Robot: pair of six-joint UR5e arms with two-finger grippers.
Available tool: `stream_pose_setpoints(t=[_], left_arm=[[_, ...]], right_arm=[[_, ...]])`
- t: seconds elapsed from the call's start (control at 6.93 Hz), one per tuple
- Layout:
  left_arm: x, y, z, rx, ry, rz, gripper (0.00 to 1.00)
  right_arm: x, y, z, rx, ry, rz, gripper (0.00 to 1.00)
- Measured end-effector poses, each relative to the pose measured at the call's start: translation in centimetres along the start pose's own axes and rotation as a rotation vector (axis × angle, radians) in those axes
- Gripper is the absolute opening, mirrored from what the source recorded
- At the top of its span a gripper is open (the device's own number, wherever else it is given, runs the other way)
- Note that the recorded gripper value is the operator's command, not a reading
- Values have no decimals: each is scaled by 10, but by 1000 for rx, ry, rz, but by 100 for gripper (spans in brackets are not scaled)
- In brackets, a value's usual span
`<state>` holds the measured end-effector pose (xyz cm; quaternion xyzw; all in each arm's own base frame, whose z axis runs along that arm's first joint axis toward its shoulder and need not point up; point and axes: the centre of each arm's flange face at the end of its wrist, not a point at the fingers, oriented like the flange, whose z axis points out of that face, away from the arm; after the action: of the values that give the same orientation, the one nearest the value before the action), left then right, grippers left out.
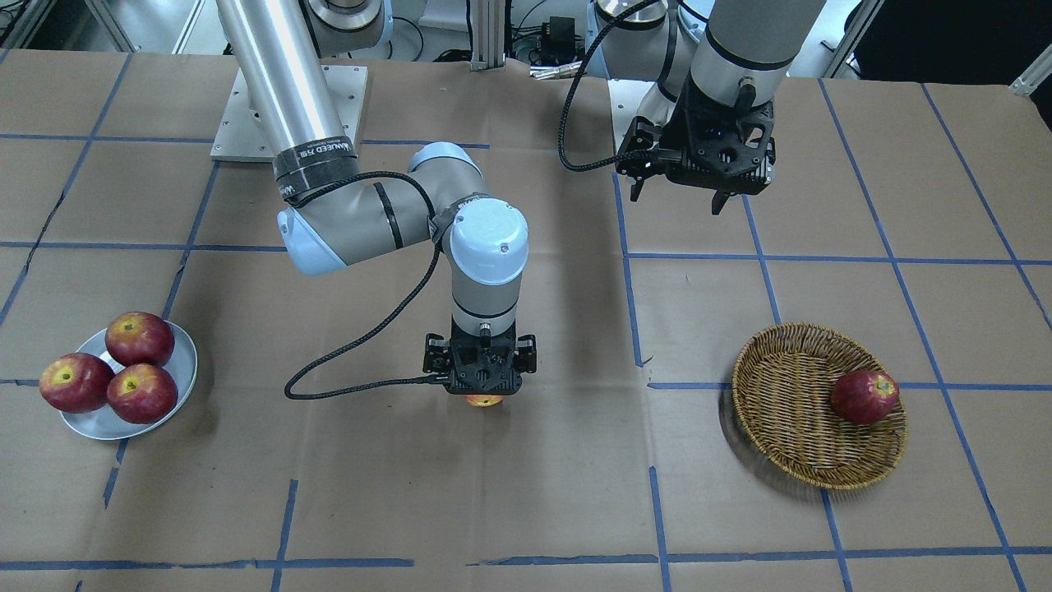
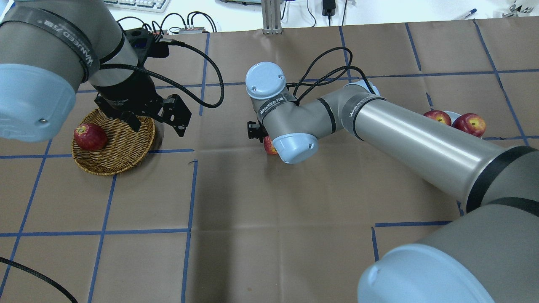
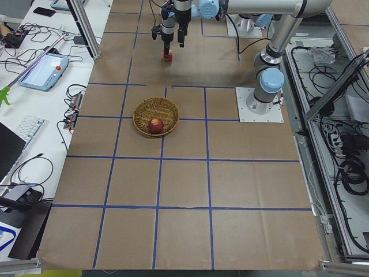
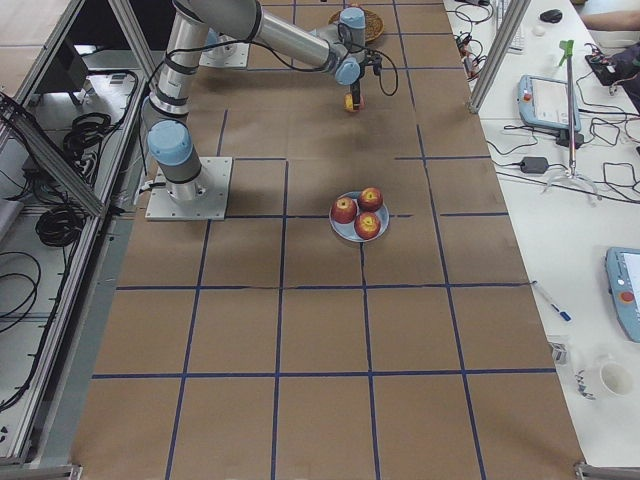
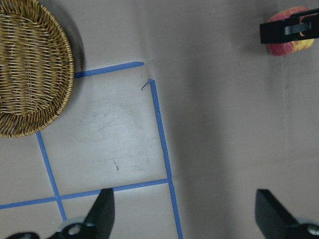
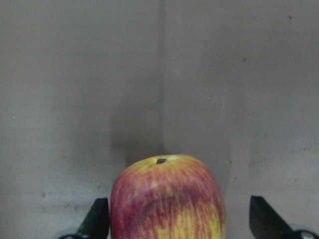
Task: Transfer apple from basket to plate
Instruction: 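Lower the right gripper onto the red-yellow apple and grasp it, then carry the apple with the right gripper to the white plate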
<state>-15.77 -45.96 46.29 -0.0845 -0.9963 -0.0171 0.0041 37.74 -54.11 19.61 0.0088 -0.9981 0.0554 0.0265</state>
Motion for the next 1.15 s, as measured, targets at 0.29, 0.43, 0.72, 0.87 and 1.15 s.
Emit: stream_pose_setpoints(t=[0.29, 0.43, 0.72, 0.87, 1.15], left_arm=[[1, -4, 2, 3, 0, -2, 99], [1, -5, 2, 3, 1, -3, 99], [1, -4, 3, 3, 1, -1, 99], [1, -4, 3, 3, 1, 0, 99], [1, -5, 3, 4, 1, -4, 99]], right_arm=[[-1, 3, 6, -12, 1, 2, 85], [0, 6, 9, -20, 2, 3, 68], [1, 8, 9, -20, -2, 4, 63], [2, 6, 4, -11, -6, 6, 63], [9, -8, -22, 30, -21, 25, 63]])
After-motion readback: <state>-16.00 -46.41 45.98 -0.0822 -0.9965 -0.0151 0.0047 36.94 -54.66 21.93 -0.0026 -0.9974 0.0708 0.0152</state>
